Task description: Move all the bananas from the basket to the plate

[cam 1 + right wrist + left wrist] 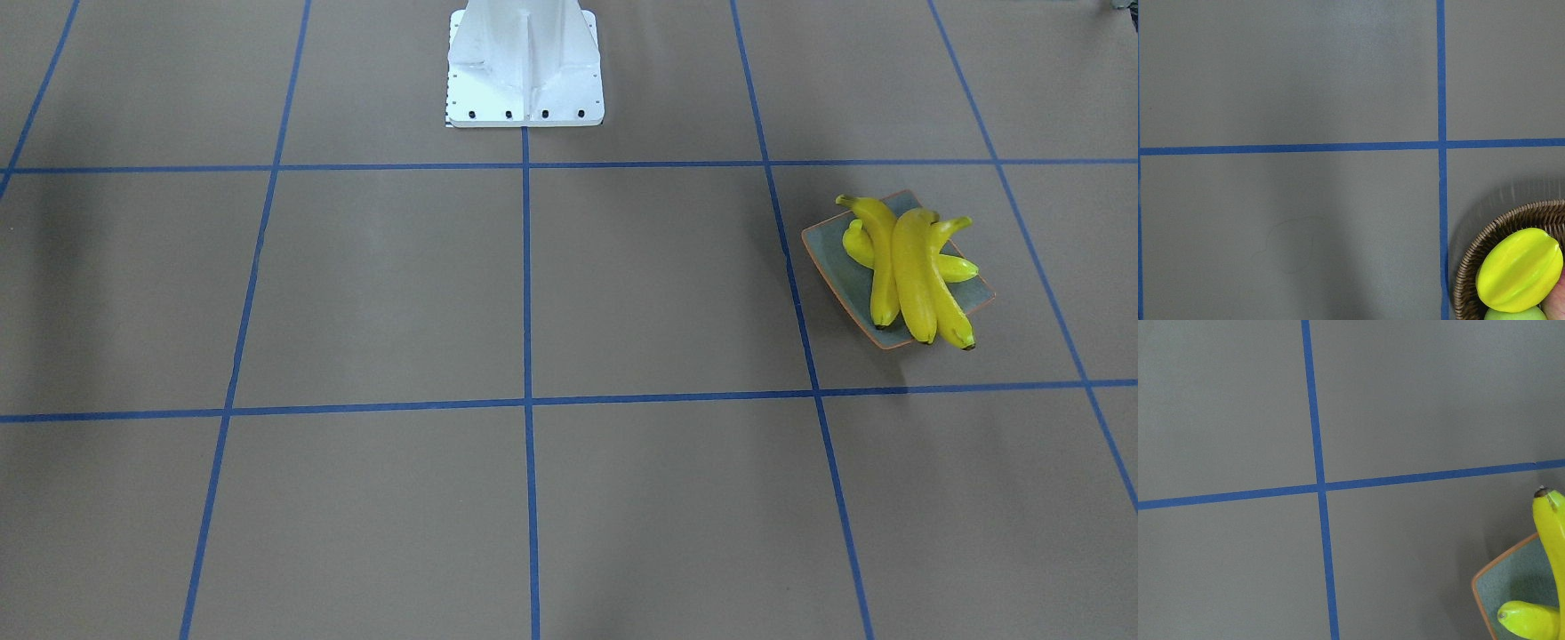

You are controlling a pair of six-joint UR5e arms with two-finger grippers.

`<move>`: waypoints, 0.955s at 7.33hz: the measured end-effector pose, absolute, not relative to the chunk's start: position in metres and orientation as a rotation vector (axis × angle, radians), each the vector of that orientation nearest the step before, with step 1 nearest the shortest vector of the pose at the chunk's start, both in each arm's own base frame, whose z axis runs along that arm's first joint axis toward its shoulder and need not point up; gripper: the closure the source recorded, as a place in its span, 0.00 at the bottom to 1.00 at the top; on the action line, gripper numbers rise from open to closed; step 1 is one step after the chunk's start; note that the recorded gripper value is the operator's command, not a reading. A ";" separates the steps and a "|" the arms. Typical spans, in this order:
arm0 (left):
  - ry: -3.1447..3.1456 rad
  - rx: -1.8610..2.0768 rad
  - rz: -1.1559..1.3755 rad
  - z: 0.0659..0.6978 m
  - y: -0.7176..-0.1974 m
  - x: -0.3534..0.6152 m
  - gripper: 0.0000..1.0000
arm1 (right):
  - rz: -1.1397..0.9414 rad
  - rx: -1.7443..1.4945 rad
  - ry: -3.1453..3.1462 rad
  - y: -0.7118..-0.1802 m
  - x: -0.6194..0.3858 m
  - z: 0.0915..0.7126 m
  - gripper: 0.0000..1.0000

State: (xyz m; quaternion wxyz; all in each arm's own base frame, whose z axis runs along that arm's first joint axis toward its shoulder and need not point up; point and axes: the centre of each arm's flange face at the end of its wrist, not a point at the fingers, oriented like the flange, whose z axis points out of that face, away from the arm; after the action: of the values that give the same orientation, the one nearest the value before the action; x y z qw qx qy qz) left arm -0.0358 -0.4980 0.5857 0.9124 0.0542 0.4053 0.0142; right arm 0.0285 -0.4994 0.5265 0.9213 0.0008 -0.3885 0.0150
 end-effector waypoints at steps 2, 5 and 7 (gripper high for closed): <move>0.841 0.106 0.020 0.586 -0.496 -0.035 0.00 | 0.031 0.001 -0.798 -0.500 0.028 0.527 0.00; 0.840 0.107 0.017 0.586 -0.496 -0.036 0.00 | 0.030 0.003 -0.798 -0.500 0.028 0.526 0.00; 0.840 0.109 0.018 0.586 -0.496 -0.036 0.00 | 0.031 0.004 -0.798 -0.500 0.029 0.526 0.00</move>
State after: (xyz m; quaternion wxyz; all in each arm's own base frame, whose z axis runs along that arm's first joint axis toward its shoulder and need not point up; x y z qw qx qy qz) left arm -0.0361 -0.4959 0.5860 0.9117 0.0528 0.4075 0.0086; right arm 0.0289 -0.5001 0.5258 0.9213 0.0021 -0.3886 0.0150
